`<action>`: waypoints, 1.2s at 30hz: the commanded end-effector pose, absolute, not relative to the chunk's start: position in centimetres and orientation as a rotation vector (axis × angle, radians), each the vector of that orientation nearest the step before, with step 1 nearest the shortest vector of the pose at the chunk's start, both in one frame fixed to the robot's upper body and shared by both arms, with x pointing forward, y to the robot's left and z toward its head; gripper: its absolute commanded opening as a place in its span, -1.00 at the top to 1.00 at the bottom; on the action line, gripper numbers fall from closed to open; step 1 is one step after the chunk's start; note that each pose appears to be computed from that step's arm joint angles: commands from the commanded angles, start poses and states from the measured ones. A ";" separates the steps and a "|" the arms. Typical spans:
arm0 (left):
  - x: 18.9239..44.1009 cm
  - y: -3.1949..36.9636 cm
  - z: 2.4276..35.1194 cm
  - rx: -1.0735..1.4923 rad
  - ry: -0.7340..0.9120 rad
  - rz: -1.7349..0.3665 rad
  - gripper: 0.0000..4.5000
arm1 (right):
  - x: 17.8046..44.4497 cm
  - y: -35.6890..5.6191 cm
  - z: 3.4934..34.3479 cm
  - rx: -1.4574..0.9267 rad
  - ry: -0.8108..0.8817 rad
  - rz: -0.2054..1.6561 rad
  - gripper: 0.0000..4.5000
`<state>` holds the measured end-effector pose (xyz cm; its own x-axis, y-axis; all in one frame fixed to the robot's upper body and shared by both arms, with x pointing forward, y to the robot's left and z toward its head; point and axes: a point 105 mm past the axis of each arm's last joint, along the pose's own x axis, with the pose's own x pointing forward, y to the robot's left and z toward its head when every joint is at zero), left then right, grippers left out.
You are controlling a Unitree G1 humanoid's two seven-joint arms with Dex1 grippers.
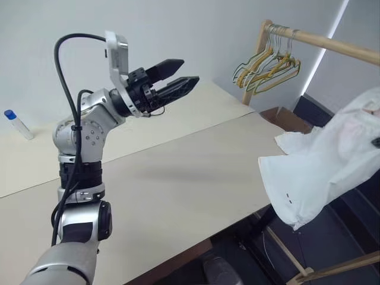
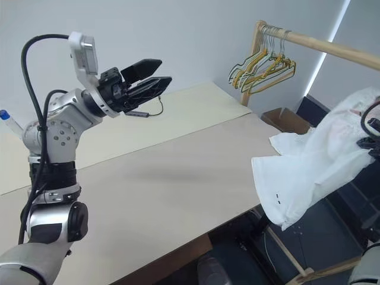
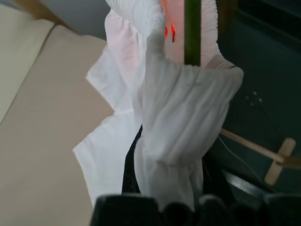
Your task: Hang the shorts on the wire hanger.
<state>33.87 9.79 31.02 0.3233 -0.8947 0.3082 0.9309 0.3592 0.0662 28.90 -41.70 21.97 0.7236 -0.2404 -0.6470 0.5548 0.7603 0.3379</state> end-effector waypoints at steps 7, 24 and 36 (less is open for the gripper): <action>32.5 9.7 31.3 -0.080 -0.331 -1.221 -1.00 | 28.7 -41.9 20.8 0.472 0.602 -0.541 0.73; 32.1 9.9 30.9 -0.052 -0.303 -1.236 -1.00 | 27.6 -43.7 28.6 -0.185 -0.105 -1.043 -1.00; 31.7 11.1 29.8 0.018 -0.254 -1.272 -1.00 | 27.5 -33.7 35.6 -0.505 -0.698 -0.749 -1.00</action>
<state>32.19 10.88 29.30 0.2823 -0.9427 0.1780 0.9453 0.3049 0.1156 27.48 -36.94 33.33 0.4990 -0.5925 0.6324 0.8264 0.5450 -0.1415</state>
